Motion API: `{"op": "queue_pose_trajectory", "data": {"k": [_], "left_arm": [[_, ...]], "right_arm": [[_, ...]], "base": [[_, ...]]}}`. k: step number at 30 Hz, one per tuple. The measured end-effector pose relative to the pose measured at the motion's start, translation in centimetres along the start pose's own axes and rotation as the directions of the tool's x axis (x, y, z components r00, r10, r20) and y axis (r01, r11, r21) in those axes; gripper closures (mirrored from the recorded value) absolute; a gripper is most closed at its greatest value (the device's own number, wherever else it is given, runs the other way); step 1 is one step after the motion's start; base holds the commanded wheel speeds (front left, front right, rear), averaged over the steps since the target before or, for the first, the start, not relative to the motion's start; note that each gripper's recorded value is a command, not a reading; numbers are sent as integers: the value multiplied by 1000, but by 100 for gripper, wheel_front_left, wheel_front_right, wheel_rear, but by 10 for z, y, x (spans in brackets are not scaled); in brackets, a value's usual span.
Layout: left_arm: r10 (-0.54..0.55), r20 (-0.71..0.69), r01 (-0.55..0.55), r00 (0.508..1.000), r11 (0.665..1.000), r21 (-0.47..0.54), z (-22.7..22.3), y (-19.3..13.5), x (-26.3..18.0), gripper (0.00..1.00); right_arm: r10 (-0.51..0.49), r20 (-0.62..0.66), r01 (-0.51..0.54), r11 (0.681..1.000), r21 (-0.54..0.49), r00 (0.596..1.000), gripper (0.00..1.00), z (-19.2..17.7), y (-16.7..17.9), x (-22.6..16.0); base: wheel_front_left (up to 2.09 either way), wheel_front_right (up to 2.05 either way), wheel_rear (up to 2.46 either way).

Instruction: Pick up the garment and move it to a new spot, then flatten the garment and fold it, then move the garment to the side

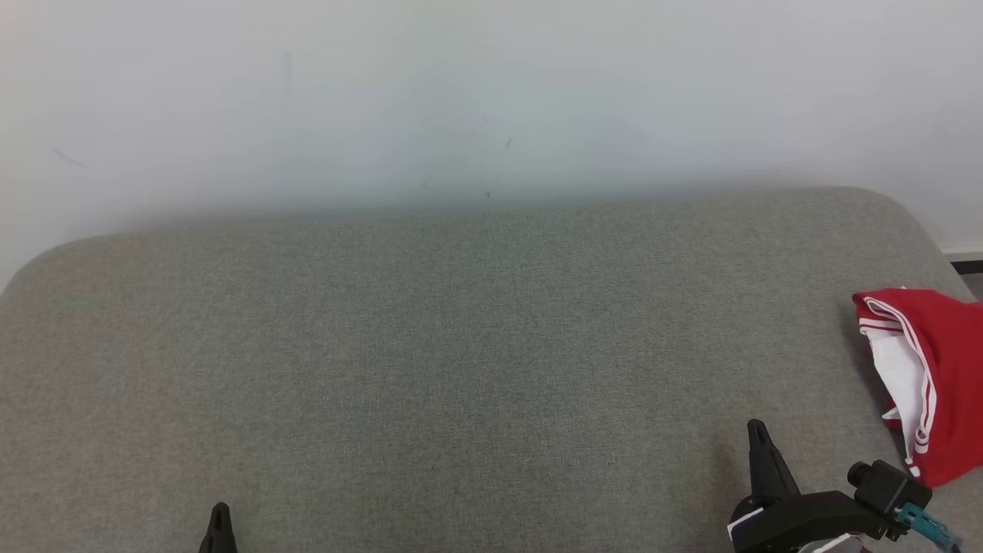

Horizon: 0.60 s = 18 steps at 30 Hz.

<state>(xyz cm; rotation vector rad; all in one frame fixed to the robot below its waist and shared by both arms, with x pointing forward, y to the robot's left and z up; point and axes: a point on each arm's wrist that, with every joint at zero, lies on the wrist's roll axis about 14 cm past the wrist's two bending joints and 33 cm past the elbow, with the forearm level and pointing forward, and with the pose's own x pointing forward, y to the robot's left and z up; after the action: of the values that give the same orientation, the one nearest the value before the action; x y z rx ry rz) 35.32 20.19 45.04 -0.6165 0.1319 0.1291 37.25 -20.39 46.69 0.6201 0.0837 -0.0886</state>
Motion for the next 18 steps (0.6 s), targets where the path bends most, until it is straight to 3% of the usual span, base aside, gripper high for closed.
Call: {"op": "queue_pose_trajectory", "data": {"k": [18], "left_arm": [[-14,3,14,1000,972,-233,10,-7,8,100]], "right_arm": [[-2,8,0,972,233,1000,100,7,3,3]], "base": [[0,0,0]]}}
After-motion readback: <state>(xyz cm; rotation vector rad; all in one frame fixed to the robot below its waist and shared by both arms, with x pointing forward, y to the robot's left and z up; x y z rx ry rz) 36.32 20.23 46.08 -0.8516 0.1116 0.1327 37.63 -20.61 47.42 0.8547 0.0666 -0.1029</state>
